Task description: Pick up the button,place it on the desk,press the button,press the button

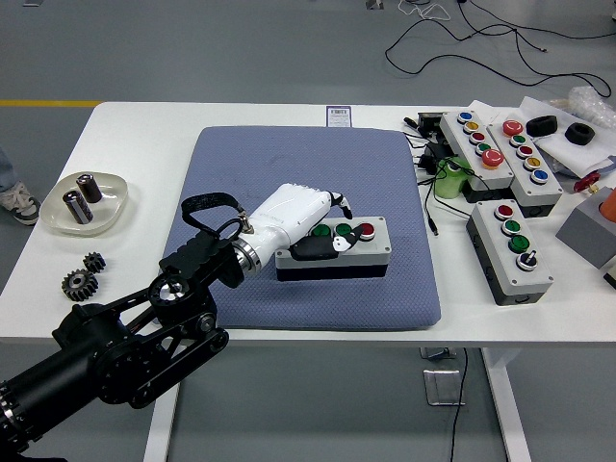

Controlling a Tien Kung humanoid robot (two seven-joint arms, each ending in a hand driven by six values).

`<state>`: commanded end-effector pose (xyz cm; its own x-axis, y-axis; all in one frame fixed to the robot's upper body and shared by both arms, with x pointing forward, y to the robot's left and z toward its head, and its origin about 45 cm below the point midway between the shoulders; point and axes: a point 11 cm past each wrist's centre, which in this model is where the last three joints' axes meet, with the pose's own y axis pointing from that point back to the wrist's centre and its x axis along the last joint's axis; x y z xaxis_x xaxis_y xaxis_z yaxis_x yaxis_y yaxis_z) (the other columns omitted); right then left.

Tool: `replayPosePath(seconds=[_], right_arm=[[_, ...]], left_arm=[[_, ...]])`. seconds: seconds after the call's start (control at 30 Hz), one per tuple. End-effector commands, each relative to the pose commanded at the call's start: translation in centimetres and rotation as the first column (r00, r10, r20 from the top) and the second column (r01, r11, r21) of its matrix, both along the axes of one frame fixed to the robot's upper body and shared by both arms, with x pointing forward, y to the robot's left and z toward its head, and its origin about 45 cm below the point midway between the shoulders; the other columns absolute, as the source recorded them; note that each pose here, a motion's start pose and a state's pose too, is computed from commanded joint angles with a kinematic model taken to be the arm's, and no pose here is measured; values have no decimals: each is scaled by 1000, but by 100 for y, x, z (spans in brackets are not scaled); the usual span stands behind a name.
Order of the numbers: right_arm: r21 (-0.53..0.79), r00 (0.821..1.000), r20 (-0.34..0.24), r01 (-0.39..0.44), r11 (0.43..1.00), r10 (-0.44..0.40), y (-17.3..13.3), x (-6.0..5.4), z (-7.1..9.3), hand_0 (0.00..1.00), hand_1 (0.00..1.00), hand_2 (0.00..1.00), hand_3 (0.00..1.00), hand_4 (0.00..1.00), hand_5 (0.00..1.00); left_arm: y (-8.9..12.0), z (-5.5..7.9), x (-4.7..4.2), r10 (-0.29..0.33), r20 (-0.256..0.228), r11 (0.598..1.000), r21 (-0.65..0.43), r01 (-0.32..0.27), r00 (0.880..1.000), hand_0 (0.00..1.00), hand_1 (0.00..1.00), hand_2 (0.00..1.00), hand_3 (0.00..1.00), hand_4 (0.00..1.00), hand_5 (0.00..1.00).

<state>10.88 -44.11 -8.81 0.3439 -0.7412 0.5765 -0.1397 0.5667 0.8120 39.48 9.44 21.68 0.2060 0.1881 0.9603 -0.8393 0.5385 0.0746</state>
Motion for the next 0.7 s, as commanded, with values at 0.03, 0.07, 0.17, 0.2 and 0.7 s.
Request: replayPosePath(seconds=[0.03, 0.07, 0.17, 0.2, 0.7], right_arm=[[0, 1000, 0, 0, 1000, 0, 0, -1, 0, 674, 653, 678, 626, 308, 170], [0, 1000, -1, -1, 1000, 1, 0, -1, 0, 674, 653, 678, 626, 308, 170], [0, 1000, -2, 0, 1000, 0, -1, -10, -2, 674, 653, 678, 626, 308, 170], [-1, 1000, -3, 0, 1000, 0, -2, -12, -2, 674, 653, 678, 626, 308, 170], [1, 1000, 0, 1, 1000, -1, 6, -1, -2, 674, 653, 678, 626, 308, 170]], left_arm=[[3, -8, 2, 1, -2, 1000, 3, -1, 1000, 18, 2, 28, 651, 583, 811], [9, -17, 4, 3, -4, 1000, 6, -3, 1000, 18, 2, 28, 651, 583, 811], [17, -37, -5, 3, -10, 1000, 10, -3, 1000, 18, 2, 28, 651, 583, 811], [14, -42, -11, 1, -13, 1000, 12, -1, 1000, 18, 2, 31, 648, 579, 807], [1, -188, -8, -11, -82, 995, 100, 19, 997, 19, 2, 27, 637, 585, 798]])
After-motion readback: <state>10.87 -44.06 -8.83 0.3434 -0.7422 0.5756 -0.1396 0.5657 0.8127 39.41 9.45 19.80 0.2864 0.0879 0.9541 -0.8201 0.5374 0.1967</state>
